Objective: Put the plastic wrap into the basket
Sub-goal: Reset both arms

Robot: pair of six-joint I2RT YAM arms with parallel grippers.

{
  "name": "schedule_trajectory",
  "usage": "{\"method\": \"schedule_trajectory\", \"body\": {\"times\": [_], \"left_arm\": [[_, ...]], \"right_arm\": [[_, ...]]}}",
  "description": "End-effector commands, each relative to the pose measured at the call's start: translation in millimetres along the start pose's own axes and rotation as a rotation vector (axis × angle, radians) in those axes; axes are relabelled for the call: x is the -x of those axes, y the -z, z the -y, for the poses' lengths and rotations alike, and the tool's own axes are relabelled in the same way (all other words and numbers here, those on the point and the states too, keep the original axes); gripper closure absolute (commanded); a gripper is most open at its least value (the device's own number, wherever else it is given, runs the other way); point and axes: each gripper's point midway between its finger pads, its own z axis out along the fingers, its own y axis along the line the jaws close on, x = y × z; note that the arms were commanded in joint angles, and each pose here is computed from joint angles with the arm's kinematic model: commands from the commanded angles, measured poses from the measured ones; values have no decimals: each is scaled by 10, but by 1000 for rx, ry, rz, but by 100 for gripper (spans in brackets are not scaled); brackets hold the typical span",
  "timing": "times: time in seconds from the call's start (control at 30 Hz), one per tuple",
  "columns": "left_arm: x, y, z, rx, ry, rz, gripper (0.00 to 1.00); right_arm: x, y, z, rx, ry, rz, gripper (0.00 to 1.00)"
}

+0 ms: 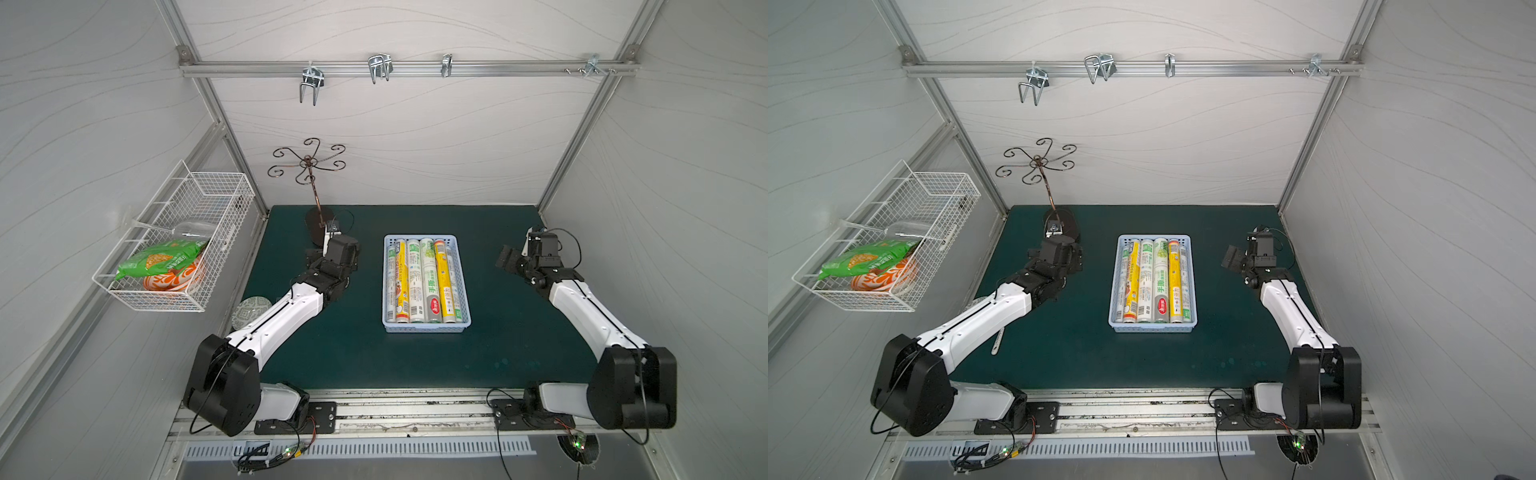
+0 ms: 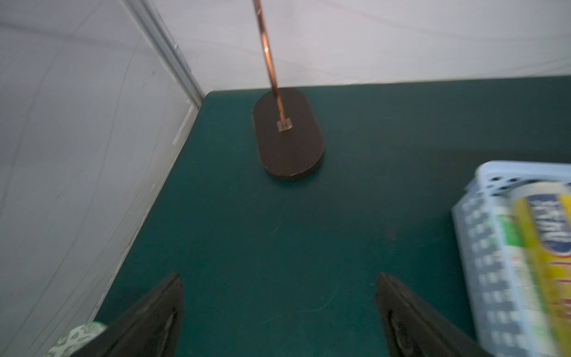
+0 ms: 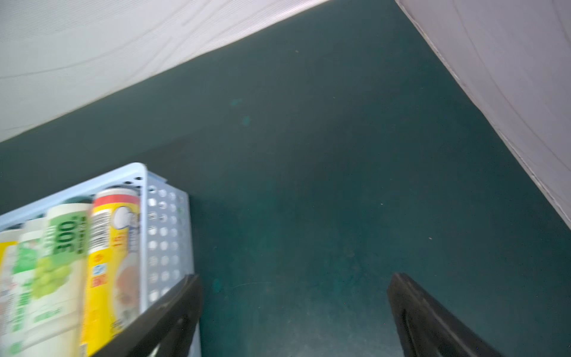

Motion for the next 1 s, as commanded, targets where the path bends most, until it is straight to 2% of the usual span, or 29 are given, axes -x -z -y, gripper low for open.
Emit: {"method": "schedule_trajectory", "body": {"times": [0.0, 0.13, 0.27, 0.4, 0.5, 0.6, 0.67, 0.77, 0.83, 0.97], "left_arm": [[136, -79, -295, 102, 94, 114, 1], [-213, -261, -474, 103, 142, 114, 1], [-458, -381, -623, 111, 184, 115, 1], [-552, -471, -603, 51, 192, 164, 1], [-594, -564, -623, 50, 187, 191, 1], [-559, -585, -560, -12, 167, 233, 1], [-665, -694, -575, -27, 200, 214, 1], [-725, -773, -504, -58, 188, 231, 1], [-759, -778, -495, -73, 191, 196, 1], [-756, -786, -500, -75, 192, 200, 0]], "right_arm": [[123, -147, 117, -62, 34, 110, 1], [10, -300, 149, -69, 102, 112, 1], [-64, -390, 178, -43, 119, 174, 1], [-199, -484, 163, 20, 118, 215, 1], [-296, -551, 76, 78, 151, 208, 1], [-395, -634, -16, 111, 192, 182, 1], [-413, -668, -108, 114, 240, 182, 1], [-458, -646, -227, 120, 304, 206, 1], [-459, -637, -219, 120, 300, 216, 1], [-472, -590, -215, 143, 289, 250, 1]]}}
